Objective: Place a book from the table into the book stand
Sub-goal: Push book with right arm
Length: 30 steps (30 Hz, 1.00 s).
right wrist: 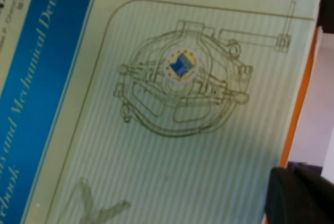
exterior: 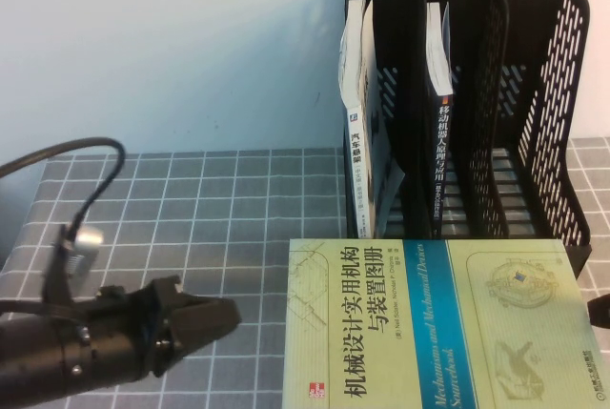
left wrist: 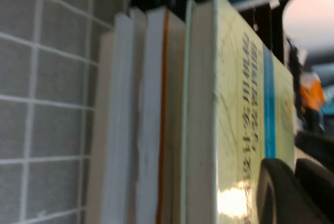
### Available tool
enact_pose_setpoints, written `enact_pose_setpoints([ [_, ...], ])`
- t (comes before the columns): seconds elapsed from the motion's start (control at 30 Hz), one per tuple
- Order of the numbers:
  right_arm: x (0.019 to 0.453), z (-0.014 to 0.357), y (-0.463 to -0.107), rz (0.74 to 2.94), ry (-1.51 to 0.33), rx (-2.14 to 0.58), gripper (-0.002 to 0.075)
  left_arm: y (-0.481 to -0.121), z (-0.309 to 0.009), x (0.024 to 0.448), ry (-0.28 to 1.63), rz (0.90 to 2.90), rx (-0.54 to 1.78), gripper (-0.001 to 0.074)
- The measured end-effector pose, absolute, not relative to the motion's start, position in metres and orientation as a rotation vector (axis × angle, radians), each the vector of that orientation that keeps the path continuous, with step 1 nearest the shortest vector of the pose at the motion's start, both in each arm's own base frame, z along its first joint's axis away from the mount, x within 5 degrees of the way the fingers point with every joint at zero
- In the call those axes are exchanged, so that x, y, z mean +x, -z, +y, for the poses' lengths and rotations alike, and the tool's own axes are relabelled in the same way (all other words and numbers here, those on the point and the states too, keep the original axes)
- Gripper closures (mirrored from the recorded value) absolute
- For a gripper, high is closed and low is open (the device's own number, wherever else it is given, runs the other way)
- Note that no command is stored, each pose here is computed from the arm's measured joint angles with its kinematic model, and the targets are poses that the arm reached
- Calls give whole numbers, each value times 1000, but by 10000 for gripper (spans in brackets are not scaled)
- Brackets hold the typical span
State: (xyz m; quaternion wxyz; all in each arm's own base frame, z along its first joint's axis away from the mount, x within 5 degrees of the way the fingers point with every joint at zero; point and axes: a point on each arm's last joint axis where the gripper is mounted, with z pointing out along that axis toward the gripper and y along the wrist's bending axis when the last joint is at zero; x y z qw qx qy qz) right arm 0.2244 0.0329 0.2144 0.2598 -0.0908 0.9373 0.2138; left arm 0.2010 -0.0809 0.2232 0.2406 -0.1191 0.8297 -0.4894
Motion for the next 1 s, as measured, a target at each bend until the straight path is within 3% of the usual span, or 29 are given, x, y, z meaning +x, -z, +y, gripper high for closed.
enact_pose_setpoints([
  [0.1, 227, 34, -214, 2525, -603, -240, 729, -212, -87, 209, 1432, 2304, -285, 601],
  [0.27, 228, 39, -215, 2511, -629, -240, 729, -191, -92, 219, 1502, 2365, -255, 288],
  [0.37, 228, 43, -215, 2502, -614, -267, 729, -182, -93, 222, 1526, 2386, -238, 168],
  [0.57, 230, 47, -218, 2474, -583, -286, 729, -170, -93, 225, 1519, 2417, -230, 120],
  [1.0, 238, 49, -208, 2515, -621, -268, 729, -171, -94, 226, 1538, 2404, -205, 117],
])
